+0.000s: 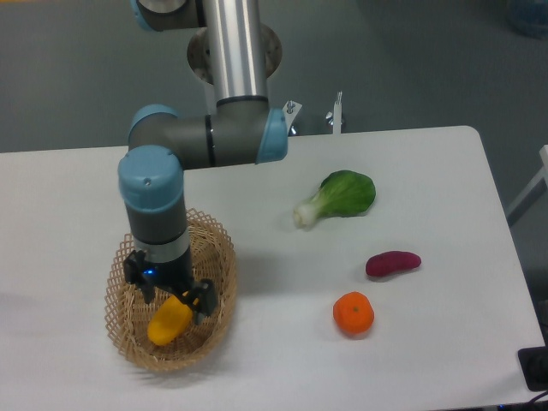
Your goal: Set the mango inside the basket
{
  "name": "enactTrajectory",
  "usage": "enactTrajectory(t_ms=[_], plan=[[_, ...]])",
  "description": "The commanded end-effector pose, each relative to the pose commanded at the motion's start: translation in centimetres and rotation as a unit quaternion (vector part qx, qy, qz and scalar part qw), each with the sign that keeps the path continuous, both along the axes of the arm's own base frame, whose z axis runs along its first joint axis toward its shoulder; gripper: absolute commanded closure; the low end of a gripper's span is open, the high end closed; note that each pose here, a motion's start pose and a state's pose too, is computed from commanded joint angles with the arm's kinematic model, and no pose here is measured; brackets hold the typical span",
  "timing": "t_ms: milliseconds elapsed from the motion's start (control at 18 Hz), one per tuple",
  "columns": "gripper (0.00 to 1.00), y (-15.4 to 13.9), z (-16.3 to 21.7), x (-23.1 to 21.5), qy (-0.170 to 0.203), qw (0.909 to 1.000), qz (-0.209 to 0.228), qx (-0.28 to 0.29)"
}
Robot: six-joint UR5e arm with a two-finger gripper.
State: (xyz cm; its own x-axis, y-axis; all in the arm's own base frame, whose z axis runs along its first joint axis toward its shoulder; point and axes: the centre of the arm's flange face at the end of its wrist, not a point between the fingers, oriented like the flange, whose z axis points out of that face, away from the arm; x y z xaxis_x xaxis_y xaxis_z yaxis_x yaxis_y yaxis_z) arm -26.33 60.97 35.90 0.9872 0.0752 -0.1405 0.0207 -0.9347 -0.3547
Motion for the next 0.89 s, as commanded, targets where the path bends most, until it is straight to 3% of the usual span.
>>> enactTrajectory(t_ms=[222, 889], plan=[[0.00, -1.9, 3.9, -4.7, 0.031, 0.9995, -0.008, 0.010], [0.00, -12.4, 6.9, -15.2, 0.005, 0.9894, -0.105, -0.100]])
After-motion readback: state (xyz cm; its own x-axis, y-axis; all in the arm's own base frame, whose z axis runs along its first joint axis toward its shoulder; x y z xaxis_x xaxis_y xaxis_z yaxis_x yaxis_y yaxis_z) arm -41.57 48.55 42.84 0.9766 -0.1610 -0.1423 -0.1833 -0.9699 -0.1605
